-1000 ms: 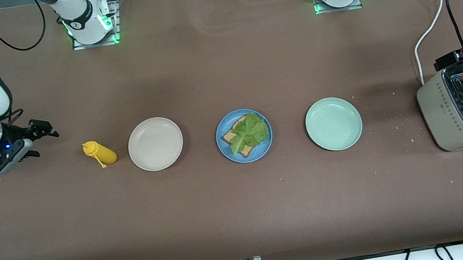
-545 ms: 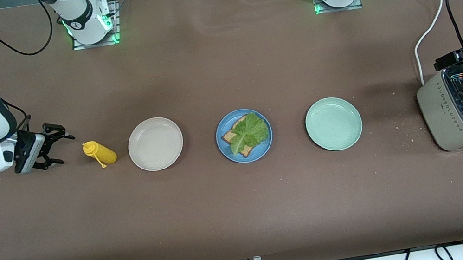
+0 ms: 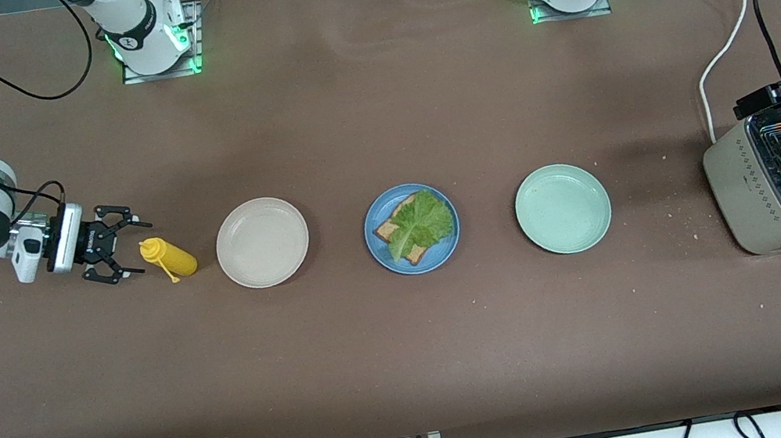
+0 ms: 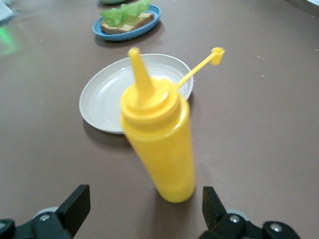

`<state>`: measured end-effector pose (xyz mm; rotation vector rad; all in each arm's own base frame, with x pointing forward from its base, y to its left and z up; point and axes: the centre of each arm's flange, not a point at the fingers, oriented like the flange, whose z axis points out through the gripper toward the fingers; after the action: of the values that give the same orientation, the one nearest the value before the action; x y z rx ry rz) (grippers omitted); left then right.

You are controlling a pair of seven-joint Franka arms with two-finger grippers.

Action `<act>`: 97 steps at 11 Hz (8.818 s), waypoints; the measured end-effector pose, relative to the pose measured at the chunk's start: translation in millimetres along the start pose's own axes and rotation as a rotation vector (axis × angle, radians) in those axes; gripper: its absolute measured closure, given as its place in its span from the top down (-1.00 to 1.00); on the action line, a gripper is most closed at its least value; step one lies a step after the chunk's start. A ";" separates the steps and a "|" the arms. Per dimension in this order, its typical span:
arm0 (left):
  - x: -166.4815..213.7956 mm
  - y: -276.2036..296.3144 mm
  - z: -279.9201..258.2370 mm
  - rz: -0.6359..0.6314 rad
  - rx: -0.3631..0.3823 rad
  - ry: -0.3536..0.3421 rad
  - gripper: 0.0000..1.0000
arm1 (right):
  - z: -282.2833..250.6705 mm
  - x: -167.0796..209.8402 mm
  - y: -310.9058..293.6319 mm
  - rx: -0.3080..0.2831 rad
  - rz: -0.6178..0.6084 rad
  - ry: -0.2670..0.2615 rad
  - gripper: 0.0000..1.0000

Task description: Make sandwich in blue plate with both arms

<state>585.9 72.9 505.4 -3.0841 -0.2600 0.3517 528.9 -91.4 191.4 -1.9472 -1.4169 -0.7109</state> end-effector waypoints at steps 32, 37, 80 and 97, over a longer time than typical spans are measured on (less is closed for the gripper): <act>0.1 -2.9 0.2 -0.005 -0.001 -0.001 0.98 | 236.1 370.6 -38.7 0.065 -0.109 -0.958 -0.74; 0.1 -3.1 1.5 -0.005 -0.001 -0.003 0.98 | 328.1 417.0 -129.9 -0.198 -0.273 -1.287 -0.74; 87.0 -178.4 119.5 0.020 -0.026 0.029 -0.67 | 46.9 25.2 105.1 0.530 -0.265 0.015 1.00; -22.8 15.5 -25.2 -0.189 -0.340 -0.169 -0.83 | -120.2 273.7 47.2 0.039 0.881 -0.785 1.00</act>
<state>572.2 53.6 534.3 -3.3191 -0.6777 0.6205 642.9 -21.3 462.8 -2.6196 -0.7301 0.5301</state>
